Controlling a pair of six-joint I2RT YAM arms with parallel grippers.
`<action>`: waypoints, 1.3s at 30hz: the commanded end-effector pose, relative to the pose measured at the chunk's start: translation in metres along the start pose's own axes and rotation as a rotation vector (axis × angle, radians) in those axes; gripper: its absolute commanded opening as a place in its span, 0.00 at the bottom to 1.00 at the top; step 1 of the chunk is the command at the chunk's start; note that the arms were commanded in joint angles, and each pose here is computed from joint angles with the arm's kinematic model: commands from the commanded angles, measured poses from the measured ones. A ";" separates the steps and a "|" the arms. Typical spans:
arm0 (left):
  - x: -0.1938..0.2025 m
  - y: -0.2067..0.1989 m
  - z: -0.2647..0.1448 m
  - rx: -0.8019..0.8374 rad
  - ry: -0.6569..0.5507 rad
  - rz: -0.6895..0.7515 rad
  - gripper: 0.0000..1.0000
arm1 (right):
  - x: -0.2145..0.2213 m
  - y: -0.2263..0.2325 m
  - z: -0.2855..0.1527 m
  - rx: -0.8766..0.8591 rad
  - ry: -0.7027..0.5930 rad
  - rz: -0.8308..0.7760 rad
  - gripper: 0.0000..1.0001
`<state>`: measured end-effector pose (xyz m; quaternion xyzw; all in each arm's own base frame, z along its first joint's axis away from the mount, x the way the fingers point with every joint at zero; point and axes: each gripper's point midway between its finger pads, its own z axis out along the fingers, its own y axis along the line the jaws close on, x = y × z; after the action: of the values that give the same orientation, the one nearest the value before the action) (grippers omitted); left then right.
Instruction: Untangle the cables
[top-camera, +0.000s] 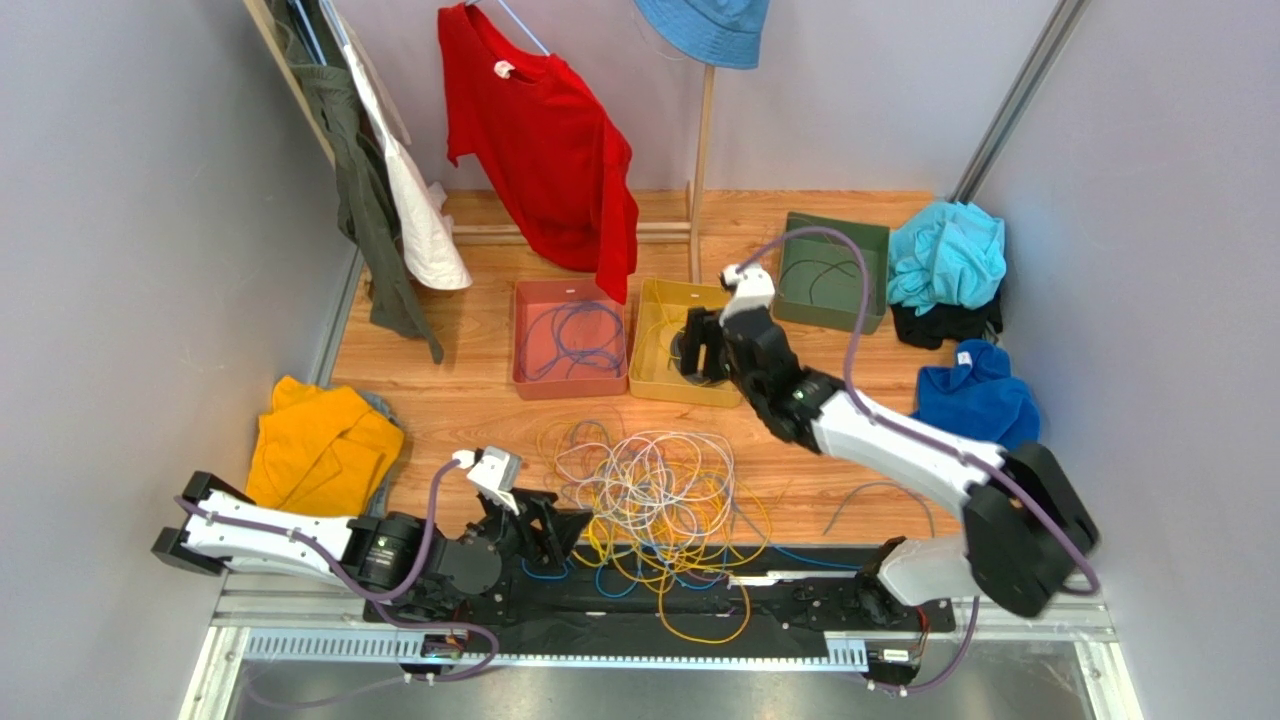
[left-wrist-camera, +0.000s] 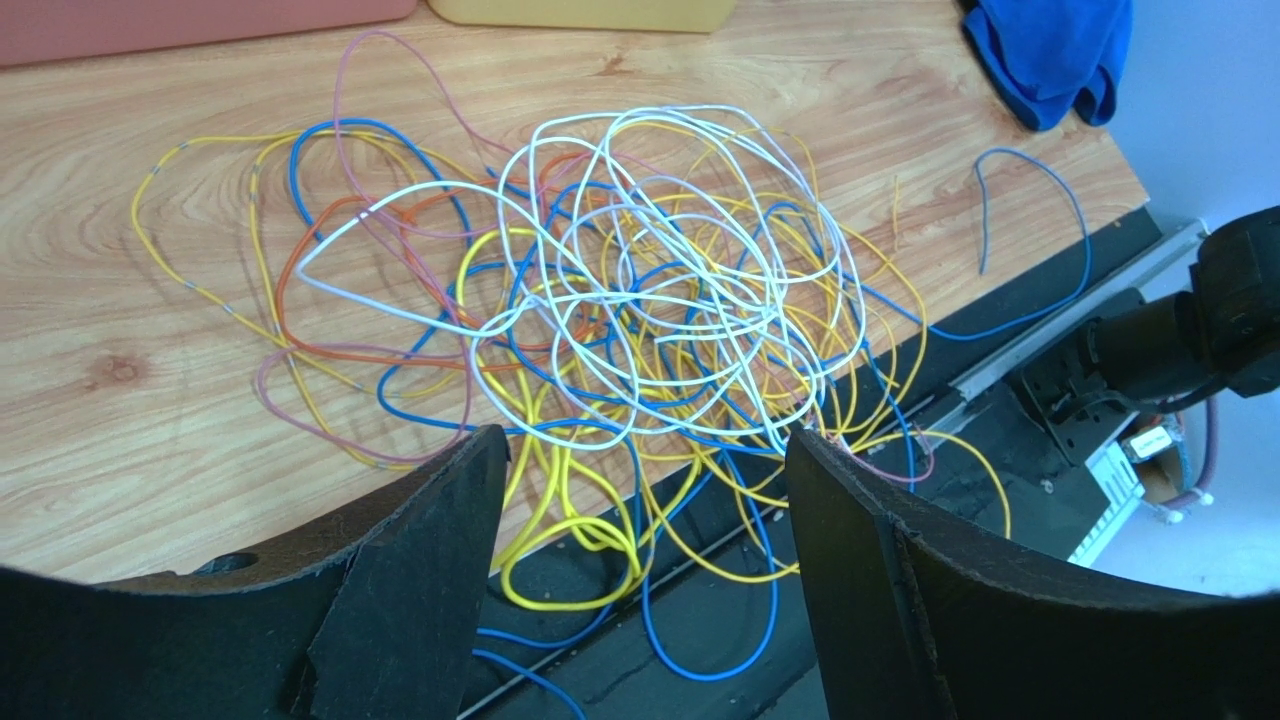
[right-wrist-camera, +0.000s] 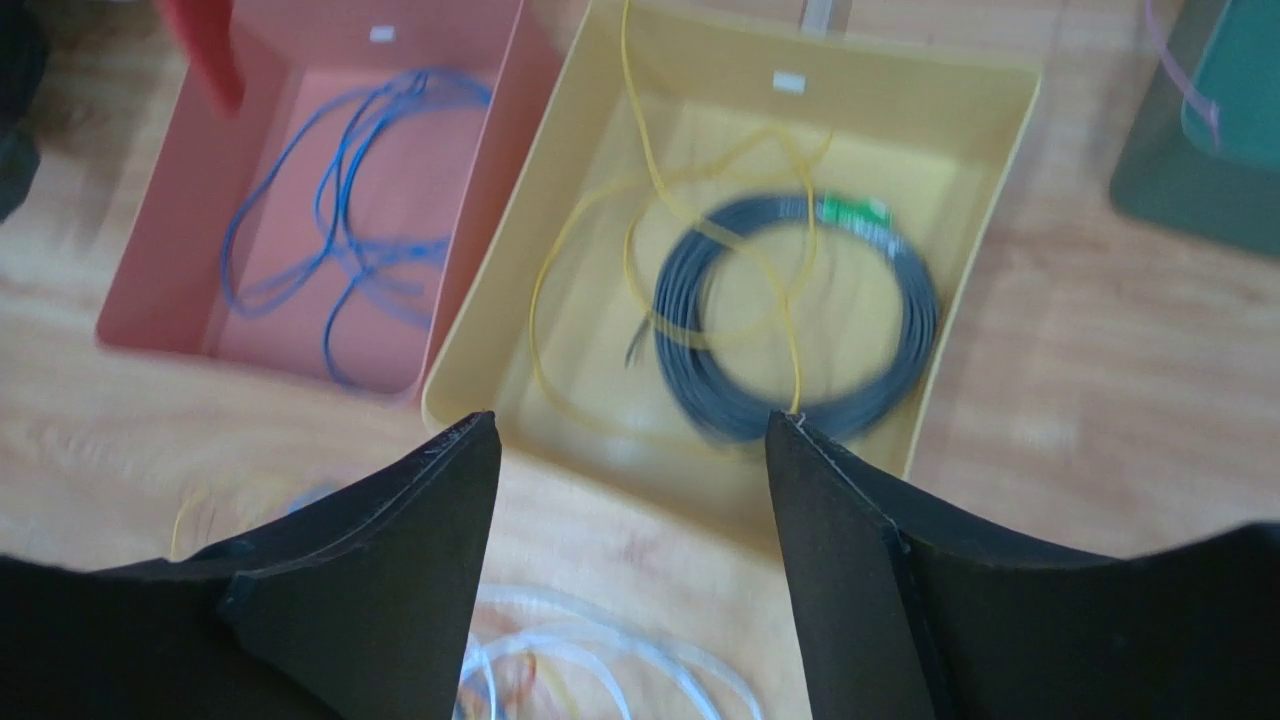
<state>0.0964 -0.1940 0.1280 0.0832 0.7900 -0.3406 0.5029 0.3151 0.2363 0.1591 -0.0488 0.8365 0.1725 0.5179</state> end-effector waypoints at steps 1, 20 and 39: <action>-0.012 -0.005 -0.002 -0.010 -0.024 -0.012 0.77 | -0.038 0.014 0.052 -0.011 -0.048 -0.032 0.67; -0.004 0.019 -0.006 -0.013 -0.029 -0.017 0.79 | -0.023 0.005 0.178 0.118 0.065 -0.120 0.62; -0.004 0.015 -0.006 -0.004 -0.016 -0.009 0.79 | -0.011 -0.005 0.199 0.135 0.084 -0.118 0.55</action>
<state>0.1017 -0.1757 0.1225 0.0770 0.7886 -0.3374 0.5082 0.4661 0.2911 0.0703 -0.0760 0.8757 0.0821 0.4697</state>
